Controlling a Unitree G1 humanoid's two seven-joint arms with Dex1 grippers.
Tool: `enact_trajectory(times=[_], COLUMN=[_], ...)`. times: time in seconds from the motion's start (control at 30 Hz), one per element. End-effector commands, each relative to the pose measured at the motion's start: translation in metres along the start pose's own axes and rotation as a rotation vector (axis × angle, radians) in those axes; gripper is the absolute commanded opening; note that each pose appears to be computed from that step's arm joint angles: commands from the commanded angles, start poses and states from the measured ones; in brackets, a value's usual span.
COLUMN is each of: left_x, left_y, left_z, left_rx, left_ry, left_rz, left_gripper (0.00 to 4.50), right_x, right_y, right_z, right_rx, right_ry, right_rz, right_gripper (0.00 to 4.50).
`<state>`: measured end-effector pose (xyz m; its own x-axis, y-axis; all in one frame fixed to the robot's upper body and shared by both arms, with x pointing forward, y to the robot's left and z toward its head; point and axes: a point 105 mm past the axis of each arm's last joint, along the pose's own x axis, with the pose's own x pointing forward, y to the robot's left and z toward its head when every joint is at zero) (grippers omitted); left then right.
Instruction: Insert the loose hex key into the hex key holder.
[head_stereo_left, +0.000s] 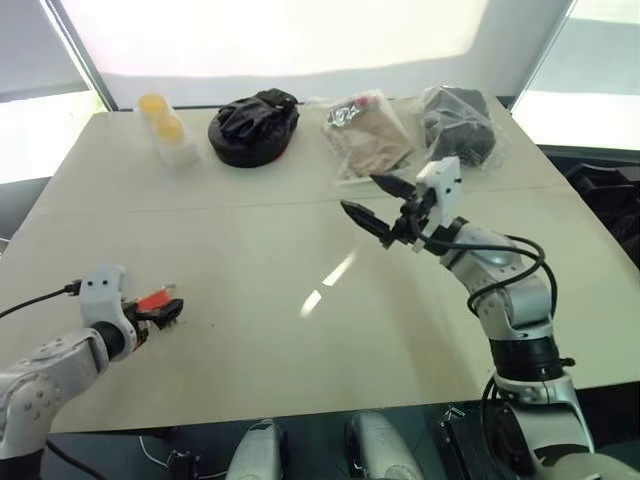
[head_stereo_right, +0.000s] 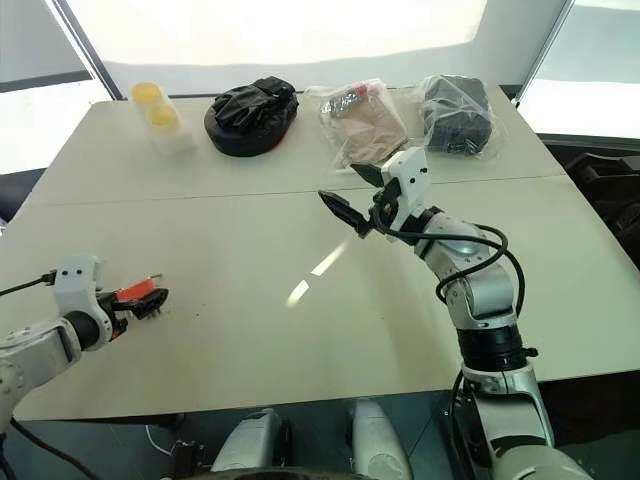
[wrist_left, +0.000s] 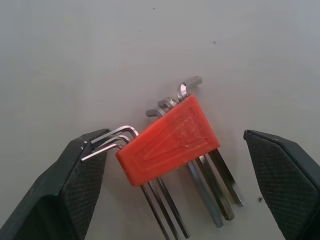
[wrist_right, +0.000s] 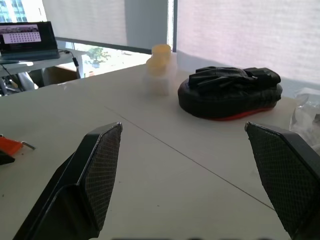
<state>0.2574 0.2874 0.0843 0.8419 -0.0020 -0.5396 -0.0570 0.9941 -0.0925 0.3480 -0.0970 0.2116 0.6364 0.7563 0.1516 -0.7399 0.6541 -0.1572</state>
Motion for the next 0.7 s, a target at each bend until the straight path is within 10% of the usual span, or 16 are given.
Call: enact_trajectory(times=[0.03,0.47,0.7], left_x=[0.001,-0.007,-0.011], left_y=[0.012,-0.061,-0.051], left_z=[-0.015,0.021,0.014], left_rx=[-0.017,-0.608,-0.376], left_ry=[0.042,-0.071,0.042], left_rz=[0.074,-0.429,-0.326], left_gripper=[4.47,4.47,4.47], right_x=[0.004,0.004,0.005], right_y=[0.003,0.002,0.002], right_z=[0.013,0.014,0.013], right_rx=[-0.031,-0.040,-0.045], right_ry=[-0.043,-0.039,-0.035], right_rz=[0.026,0.028,0.026], right_gripper=[4.11,4.11,4.11])
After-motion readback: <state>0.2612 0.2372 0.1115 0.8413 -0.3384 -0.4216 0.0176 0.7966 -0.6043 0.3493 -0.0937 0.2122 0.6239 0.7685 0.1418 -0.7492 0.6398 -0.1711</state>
